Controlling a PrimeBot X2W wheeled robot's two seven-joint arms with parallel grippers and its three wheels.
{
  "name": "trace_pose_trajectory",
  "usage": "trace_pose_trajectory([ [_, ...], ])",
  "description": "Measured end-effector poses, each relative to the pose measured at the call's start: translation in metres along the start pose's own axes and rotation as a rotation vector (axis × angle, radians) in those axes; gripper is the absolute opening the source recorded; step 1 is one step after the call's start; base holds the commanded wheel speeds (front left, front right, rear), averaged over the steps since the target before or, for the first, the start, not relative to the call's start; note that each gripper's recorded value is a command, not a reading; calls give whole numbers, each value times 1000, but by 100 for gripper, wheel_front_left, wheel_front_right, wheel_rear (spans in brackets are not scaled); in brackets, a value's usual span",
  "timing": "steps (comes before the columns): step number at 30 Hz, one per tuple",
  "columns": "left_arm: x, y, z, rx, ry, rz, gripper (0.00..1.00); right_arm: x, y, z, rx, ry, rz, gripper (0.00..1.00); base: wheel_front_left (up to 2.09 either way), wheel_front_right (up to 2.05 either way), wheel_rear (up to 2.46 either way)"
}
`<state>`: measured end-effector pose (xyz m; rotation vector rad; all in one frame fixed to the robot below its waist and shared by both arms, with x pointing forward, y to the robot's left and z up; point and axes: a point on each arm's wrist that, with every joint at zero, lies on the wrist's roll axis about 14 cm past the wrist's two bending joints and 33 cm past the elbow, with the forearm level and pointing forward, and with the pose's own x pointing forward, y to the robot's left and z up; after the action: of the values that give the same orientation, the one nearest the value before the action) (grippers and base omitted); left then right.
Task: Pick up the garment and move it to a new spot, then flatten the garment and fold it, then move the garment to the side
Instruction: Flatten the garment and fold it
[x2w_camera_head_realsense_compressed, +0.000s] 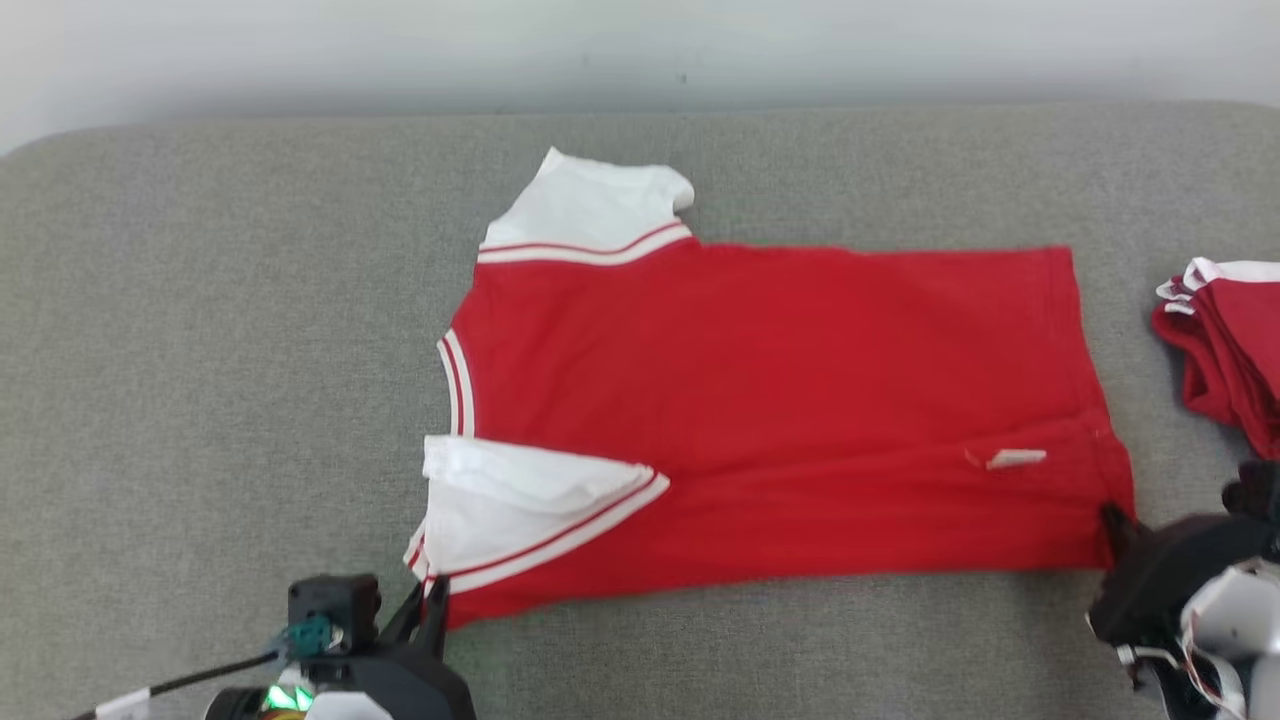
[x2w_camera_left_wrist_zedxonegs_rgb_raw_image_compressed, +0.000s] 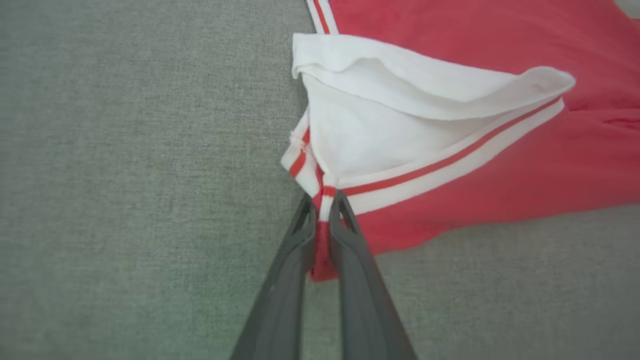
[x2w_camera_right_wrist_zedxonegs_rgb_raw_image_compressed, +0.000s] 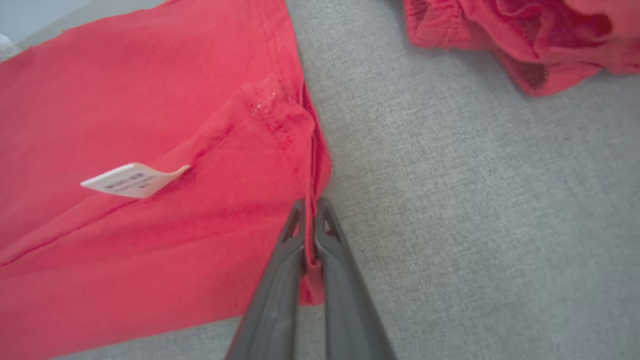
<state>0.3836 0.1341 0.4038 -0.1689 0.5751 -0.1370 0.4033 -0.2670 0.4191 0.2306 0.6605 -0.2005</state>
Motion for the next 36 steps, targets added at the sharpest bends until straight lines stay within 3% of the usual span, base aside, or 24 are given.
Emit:
trace_pose_trajectory([
  [16, -43, 3, -42, -76, 123, 42, 0, -36, -30, -51, 59, 84, -27, 0, 0, 0, 0],
  [17, -45, 2, -45, -76, 131, 42, 0, -37, -29, -54, 62, 90, -24, 20, 0, 0, 0],
  [18, -46, 2, -46, -75, 135, 40, 42, -37, -29, -57, 64, 98, -20, 100, 0, 0, 0],
  [19, -46, 1, -45, -77, 132, 42, 100, -38, -28, -60, 64, 105, -16, 100, 0, 0, 0],
  [27, -47, 5, -26, -53, 66, 48, 100, -48, -26, -33, 21, 5, -19, 100, 0, 0, 0],
  [36, -31, 9, 53, 23, -156, 29, 100, -60, -4, 30, -80, -151, -5, 100, 0, 0, 0],
])
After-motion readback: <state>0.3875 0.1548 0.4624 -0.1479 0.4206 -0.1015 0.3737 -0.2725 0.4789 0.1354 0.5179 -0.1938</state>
